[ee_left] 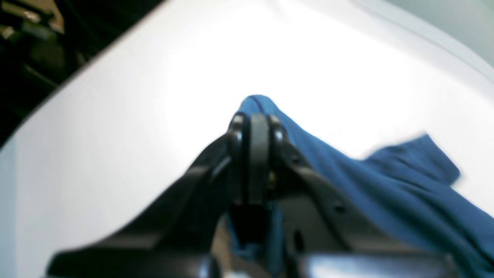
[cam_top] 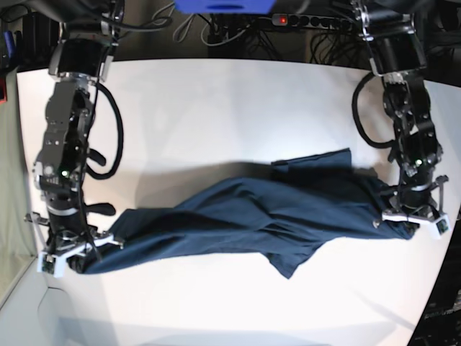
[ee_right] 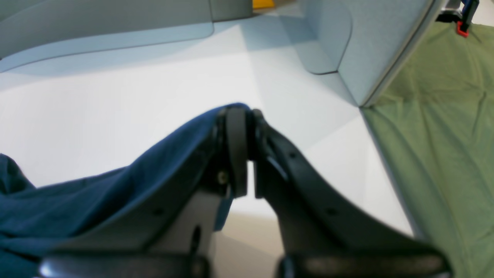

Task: Layout the t-shirt on the table in an organized manner, then fold the t-shirt properly
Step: 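Stretch the shirt between both grippers, pulling them apart and lowering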

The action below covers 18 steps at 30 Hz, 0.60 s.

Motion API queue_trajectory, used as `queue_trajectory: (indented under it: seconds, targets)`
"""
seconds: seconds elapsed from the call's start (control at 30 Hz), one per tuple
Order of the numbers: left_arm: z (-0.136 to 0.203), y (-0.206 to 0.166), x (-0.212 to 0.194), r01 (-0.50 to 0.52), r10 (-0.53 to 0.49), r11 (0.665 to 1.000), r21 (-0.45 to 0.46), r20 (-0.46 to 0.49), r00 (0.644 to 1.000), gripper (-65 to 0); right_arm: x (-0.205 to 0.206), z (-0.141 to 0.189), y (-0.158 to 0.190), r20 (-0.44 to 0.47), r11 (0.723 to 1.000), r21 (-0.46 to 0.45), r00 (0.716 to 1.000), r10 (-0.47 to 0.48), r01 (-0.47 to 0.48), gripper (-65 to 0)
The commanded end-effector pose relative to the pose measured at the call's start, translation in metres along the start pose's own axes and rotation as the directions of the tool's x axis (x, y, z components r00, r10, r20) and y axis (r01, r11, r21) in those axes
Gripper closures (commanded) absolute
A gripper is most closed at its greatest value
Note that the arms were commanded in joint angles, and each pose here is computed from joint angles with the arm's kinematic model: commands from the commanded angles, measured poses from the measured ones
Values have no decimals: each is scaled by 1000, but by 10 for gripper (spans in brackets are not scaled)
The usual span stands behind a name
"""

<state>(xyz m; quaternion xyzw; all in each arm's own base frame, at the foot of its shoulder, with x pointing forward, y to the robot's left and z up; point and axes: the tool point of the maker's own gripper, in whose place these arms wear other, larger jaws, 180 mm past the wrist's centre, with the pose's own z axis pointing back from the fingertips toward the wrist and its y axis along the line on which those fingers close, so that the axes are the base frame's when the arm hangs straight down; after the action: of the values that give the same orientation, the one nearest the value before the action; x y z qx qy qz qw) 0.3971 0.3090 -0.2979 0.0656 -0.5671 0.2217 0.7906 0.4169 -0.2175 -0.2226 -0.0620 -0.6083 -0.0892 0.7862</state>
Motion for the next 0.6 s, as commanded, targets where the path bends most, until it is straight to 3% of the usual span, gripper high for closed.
queue_trajectory:
  seconds: [0.0,0.17,0.37,0.47,0.57]
  targets:
    - [-7,0,29,-1,1,1000,7,82,997,-5,26,-3,-1,73,1000,-6,997,3,-3,0]
    - [-25,1,49,-25,22,999,22,104,994,-39,27,-6,-2,70,1000,-8,998,4,-3,0]
    - [-29,-6,79,-39,38,999,9,159,987,-313,13,-3,-3,42,1000,-8,999,11,-10,0]
    - [-25,-8,73,-42,41,999,-1,126,991,-428,0,0,-4,14,1000,-7,1000,13,-13,0]
    - [-9,-7,43,-29,30,999,-15,52,998,-488,-10,3,-5,-3,1000,-8,1000,18,-18,0]
